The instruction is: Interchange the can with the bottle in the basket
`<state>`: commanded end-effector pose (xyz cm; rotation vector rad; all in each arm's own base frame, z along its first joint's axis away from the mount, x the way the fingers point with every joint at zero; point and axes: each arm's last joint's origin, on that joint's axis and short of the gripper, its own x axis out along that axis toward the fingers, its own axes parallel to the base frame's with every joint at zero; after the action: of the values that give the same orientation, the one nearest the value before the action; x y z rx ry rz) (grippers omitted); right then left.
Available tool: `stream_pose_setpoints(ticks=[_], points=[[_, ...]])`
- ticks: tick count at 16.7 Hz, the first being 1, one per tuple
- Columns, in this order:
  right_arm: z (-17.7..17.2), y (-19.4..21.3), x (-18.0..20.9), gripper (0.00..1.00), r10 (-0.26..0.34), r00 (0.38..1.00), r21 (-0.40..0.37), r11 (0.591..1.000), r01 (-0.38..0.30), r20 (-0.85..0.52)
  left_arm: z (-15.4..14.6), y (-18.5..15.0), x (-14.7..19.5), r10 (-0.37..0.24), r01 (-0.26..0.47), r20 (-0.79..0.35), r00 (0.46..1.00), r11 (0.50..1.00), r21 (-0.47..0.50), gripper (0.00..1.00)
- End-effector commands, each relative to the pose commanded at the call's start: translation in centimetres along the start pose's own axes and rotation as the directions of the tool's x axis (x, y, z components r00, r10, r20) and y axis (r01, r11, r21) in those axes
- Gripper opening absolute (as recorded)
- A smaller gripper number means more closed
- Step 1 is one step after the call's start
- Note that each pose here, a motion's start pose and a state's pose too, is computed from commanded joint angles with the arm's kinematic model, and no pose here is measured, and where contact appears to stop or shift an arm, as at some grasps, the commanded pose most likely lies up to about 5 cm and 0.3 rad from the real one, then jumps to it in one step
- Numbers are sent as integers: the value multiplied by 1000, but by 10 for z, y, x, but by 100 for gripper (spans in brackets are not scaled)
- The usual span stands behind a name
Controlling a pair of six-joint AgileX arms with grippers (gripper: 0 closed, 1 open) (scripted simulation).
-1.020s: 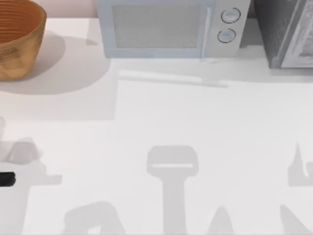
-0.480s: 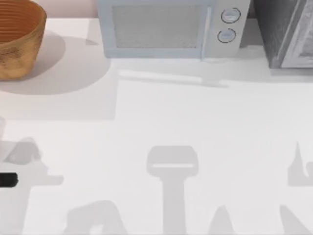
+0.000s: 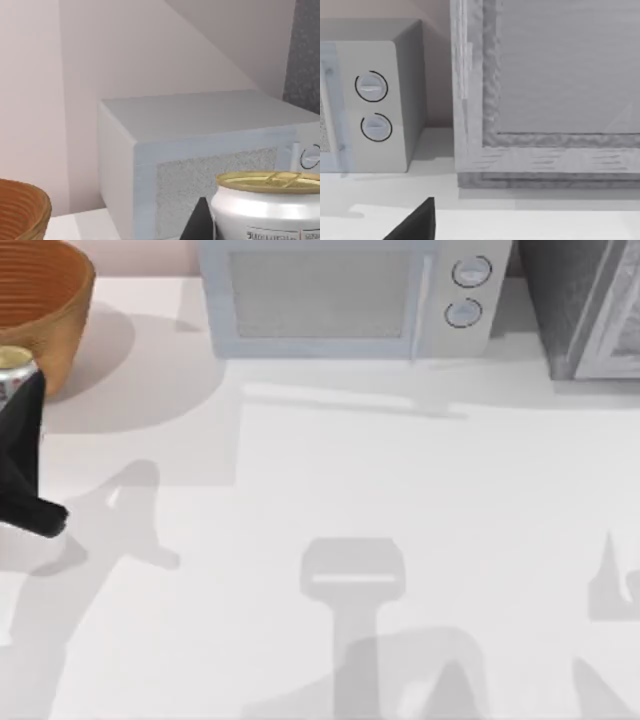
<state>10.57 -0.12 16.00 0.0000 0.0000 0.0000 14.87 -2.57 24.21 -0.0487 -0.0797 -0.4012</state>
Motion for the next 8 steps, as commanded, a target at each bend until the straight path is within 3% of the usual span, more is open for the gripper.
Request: stream_pose_setpoints(ticks=[4, 8], points=[[0, 0, 0, 100, 0, 1000, 0, 1000, 0, 0, 32, 0, 69, -252, 250, 53, 966, 967, 49, 0], [0, 0, 0, 100, 0, 1000, 0, 1000, 0, 0, 22, -4, 152, -499, 490, 72, 864, 864, 112, 0]])
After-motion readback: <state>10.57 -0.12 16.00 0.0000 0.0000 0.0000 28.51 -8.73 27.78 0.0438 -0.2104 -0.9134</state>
